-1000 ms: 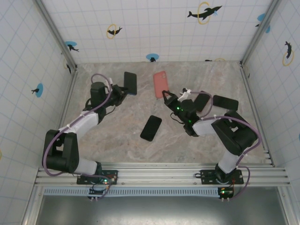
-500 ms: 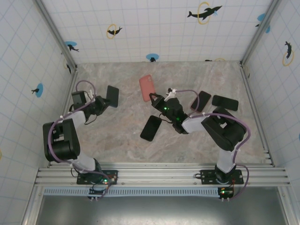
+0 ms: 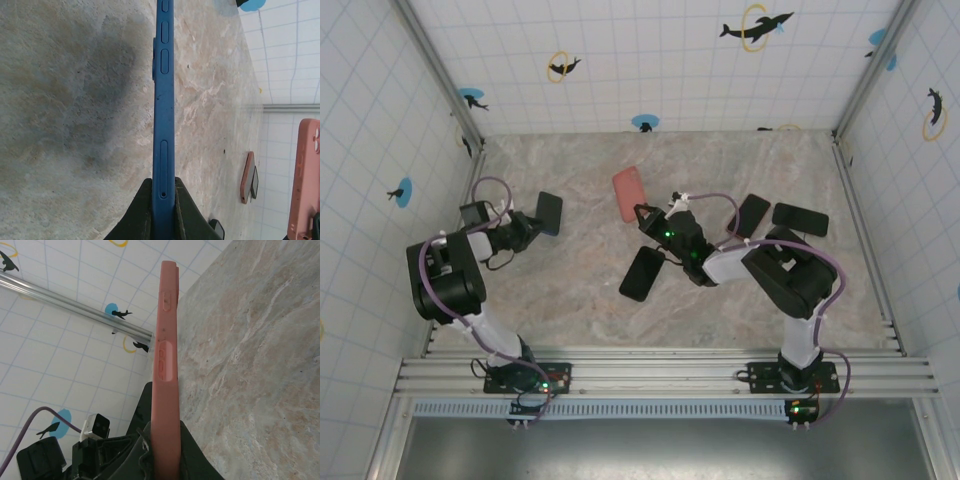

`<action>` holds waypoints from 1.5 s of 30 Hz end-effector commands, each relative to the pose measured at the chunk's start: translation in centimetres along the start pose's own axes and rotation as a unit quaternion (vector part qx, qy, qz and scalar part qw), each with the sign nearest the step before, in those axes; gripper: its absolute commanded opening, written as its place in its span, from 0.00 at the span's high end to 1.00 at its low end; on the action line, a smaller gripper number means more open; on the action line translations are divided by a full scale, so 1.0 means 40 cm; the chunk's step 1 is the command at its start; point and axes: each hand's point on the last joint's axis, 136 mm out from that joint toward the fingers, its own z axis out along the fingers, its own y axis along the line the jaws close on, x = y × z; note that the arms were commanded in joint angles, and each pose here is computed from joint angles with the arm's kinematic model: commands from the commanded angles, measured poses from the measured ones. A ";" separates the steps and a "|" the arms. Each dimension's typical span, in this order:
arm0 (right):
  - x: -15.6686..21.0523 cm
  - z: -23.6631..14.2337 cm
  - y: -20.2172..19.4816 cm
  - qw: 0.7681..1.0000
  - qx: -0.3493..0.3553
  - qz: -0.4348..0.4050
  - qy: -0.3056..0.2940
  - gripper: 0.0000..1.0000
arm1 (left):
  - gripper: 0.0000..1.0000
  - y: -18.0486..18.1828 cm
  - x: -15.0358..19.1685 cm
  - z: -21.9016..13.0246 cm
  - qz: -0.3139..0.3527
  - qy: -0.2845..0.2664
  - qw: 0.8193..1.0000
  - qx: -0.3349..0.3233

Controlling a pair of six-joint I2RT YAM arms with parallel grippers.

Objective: Take the phone out of the phone case

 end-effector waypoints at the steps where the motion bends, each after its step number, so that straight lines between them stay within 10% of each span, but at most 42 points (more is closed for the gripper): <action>1: -0.007 0.019 0.028 1.000 -0.018 0.004 -0.009 0.92 | 1.00 -0.028 -0.050 -0.006 0.048 -0.016 0.998 0.035; 45: 0.034 0.034 -0.012 1.000 0.007 -0.007 0.009 0.92 | 0.49 0.181 -0.045 -0.011 0.049 0.022 0.984 -0.171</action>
